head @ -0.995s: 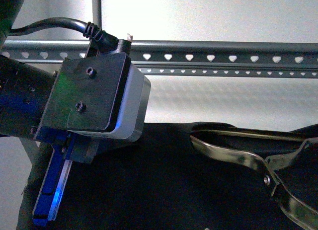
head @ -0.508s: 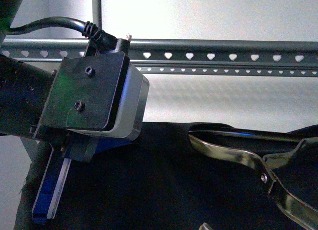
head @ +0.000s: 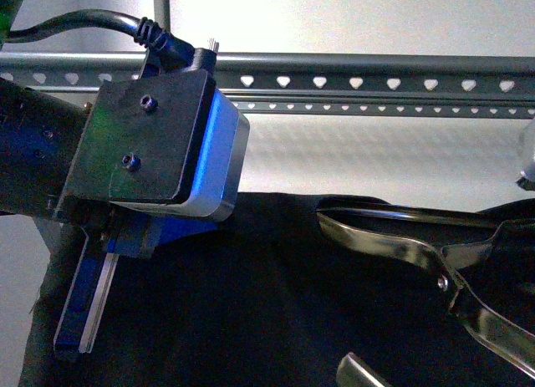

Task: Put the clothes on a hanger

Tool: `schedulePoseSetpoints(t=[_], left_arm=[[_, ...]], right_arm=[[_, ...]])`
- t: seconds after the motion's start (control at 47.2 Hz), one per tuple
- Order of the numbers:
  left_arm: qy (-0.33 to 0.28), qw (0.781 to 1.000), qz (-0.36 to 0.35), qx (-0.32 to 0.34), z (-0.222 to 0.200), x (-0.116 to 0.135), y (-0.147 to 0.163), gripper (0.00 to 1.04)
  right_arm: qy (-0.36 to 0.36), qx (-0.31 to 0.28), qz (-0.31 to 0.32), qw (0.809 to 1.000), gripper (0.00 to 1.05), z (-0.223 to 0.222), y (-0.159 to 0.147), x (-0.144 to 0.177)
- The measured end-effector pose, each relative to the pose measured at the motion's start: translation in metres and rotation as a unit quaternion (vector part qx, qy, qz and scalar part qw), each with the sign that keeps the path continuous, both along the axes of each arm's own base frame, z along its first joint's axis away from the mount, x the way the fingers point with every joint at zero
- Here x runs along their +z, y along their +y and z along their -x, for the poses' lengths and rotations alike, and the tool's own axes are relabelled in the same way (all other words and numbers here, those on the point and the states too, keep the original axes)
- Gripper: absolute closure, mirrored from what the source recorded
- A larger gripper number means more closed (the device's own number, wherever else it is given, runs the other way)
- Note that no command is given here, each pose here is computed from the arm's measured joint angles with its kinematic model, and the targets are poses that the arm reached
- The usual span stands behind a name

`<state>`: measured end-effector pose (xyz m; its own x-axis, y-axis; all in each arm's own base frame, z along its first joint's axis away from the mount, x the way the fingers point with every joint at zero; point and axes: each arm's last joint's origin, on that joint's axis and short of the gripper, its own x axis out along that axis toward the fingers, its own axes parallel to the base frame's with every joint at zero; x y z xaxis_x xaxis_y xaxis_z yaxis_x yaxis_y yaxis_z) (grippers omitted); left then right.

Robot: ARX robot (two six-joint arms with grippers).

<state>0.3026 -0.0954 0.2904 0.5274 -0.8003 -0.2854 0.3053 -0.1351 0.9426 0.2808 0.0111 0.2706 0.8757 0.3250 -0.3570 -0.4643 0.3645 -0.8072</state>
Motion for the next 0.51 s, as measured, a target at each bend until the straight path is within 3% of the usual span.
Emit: schedulePoseSetpoints(t=[0.233, 0.508], left_arm=[[-0.001, 1.0, -0.001, 0.002, 0.0, 0.0, 0.0, 1.01], [0.002, 1.0, 0.001, 0.001, 0.0, 0.0, 0.0, 1.01]], right_arm=[[0.006, 0.007, 0.005, 1.0, 0.42, -0.023, 0.007, -0.001], [0.009, 0.017, 0.007, 1.0, 0.86, -0.018, 0.001, 0.003]])
